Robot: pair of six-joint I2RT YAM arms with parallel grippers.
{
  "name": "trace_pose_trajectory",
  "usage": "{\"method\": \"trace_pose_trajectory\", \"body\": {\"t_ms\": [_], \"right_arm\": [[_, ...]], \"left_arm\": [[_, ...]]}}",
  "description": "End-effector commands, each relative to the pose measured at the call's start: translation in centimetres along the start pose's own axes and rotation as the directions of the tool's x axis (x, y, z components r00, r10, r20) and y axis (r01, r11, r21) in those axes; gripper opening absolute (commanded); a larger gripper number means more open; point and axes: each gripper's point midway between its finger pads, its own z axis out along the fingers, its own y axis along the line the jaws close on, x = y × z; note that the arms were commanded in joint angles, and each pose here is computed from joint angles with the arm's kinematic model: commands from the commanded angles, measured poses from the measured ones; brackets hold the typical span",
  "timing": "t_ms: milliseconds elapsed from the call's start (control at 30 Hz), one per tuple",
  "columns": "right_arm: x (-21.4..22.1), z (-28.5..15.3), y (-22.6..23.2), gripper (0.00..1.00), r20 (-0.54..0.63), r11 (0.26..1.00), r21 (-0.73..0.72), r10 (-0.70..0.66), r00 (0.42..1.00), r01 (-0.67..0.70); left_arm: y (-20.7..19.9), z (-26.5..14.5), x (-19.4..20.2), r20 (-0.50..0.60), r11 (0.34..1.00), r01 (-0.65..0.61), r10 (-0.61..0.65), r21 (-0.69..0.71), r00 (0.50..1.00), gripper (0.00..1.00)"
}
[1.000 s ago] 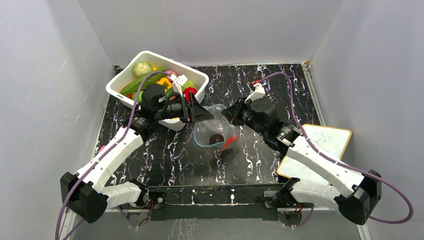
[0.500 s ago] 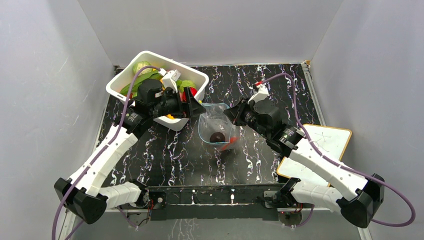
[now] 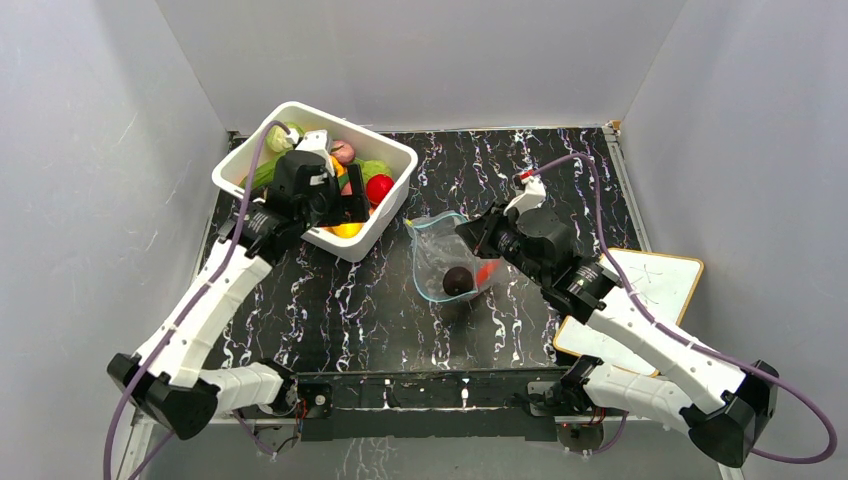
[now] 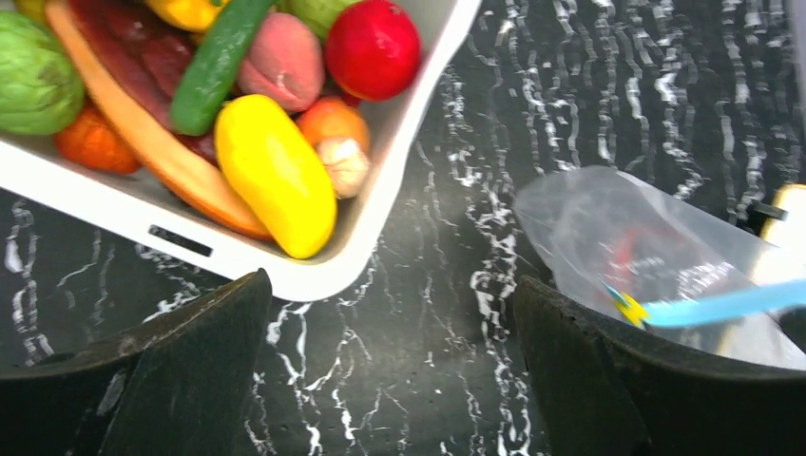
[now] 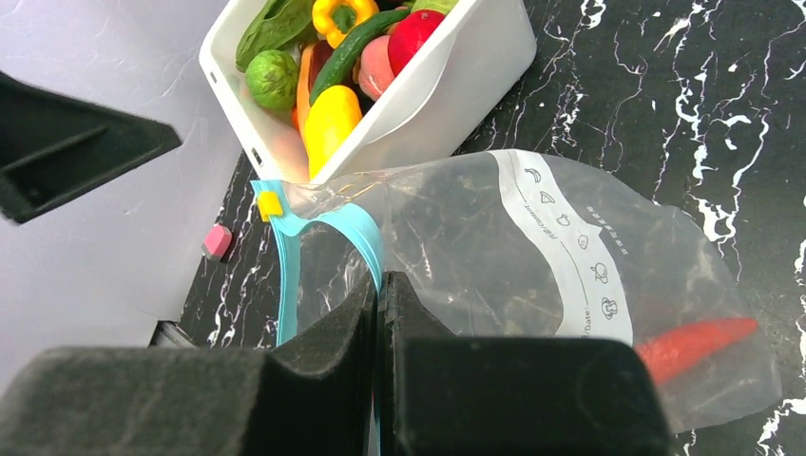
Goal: Place the food in the zip-top bag and seal the zipper
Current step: Pick up the fake fruit from the bin.
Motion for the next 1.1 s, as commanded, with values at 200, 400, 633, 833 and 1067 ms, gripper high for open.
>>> {"method": "trace_pose_trajectory", "body": {"t_ms": [200,400,633,833,1067], "right_arm": [[-2.4,-1.1,1.2,0.00,0.079,0.999,-0.036,-0.022,0.997,0.025],[-2.5,-1.1,1.5,0.00,0.079,0.999,-0.044,-0.027,0.997,0.030],[-2.3,-0.9,1.3,0.00,0.077,0.998,-0.044,-0.032,0.997,0.036],[-2.2,-0.7,1.4,0.00,0.071,0.998,-0.044,-0.032,0.997,0.035],[-2.4,-0.5,1.5,0.00,0.071,0.998,-0.045,-0.033,0.997,0.036]], "left_arm": [[5.6,5.3,0.0,-0.113,0.972,-0.033,0.006,-0.232,0.994,0.97],[7.4,8.2,0.2,-0.162,0.967,0.011,-0.054,-0.254,0.985,0.87],[7.8,11.0,0.9,-0.183,0.967,0.057,-0.105,-0.247,0.977,0.78],[7.9,13.1,1.9,-0.220,0.970,0.047,-0.102,-0.240,0.970,0.75],[8.8,14.9,3.8,-0.278,0.964,0.047,-0.122,-0.263,0.953,0.73]]}}
